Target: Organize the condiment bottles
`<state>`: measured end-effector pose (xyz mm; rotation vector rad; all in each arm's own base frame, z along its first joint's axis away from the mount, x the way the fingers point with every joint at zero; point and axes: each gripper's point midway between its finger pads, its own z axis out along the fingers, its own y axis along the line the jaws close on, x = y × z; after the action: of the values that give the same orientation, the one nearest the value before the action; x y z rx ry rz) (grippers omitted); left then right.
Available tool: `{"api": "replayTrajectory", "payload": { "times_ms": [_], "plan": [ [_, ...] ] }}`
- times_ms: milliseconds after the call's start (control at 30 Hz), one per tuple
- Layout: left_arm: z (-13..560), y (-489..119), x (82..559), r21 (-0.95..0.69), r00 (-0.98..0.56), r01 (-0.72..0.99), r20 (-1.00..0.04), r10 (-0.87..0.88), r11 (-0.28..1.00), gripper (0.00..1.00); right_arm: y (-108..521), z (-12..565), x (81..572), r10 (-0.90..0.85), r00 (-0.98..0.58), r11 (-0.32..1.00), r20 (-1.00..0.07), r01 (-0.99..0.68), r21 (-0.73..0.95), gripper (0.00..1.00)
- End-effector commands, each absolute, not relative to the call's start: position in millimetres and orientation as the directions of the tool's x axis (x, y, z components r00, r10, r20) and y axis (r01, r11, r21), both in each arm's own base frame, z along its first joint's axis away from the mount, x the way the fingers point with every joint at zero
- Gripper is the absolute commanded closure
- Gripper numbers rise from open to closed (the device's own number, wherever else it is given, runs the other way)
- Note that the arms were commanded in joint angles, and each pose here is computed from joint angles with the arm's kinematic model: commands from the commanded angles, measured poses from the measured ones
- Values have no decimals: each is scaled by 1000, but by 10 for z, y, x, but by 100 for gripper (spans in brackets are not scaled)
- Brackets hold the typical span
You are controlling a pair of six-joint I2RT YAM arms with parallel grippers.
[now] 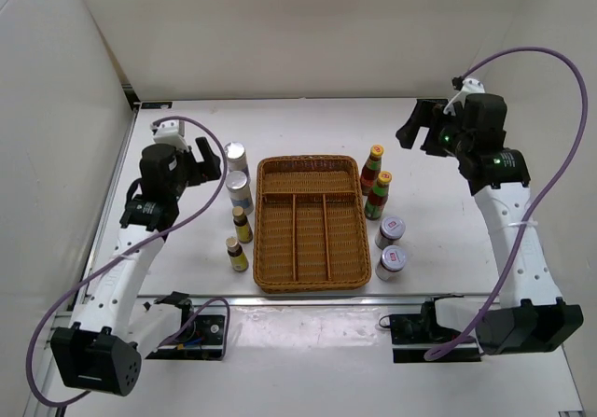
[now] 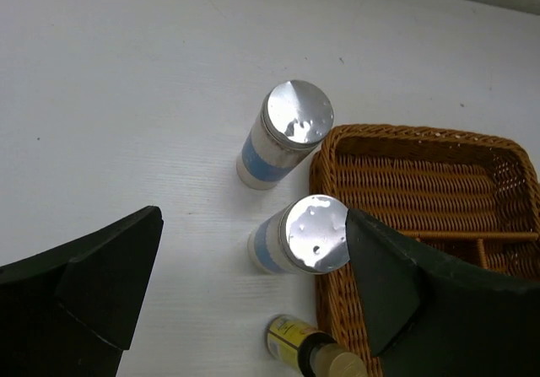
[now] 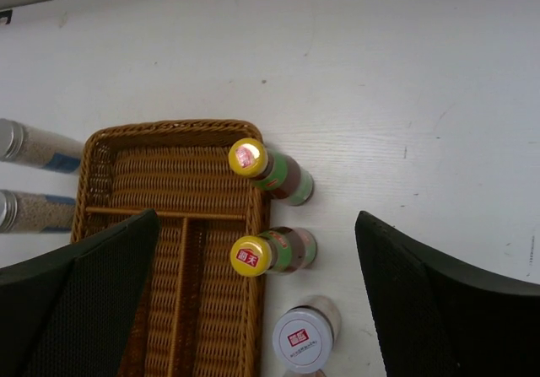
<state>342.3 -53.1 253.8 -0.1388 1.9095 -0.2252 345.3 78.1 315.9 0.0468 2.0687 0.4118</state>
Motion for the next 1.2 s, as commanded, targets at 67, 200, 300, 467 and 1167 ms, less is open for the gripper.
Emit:
{"api": "replayTrajectory", "payload": {
  "times_ms": [67,200,300,467,1167],
  "plan": [
    [2459,-762,3330,-206,-323,113,-933,-161,972,0,677,3324,3580,147,-471,966,-870,-121,229,0],
    [2510,-816,3178,-151,-282,117,-953,-113,982,0,844,3268,3743,136,-505,945,-853,-191,264,0],
    [2432,-729,3102,-170,-292,53,-945,-148,984,0,864,3189,3981,154,-564,946,-811,-152,285,0],
    [2450,-492,3128,-135,-277,-81,-949,-153,988,0,961,2870,4221,63,-666,976,-744,-116,187,0],
    [2363,-340,3165,-97,-281,-171,-949,-143,981,0,1220,1809,4235,-82,-819,991,-568,-126,39,44]
  ]
}}
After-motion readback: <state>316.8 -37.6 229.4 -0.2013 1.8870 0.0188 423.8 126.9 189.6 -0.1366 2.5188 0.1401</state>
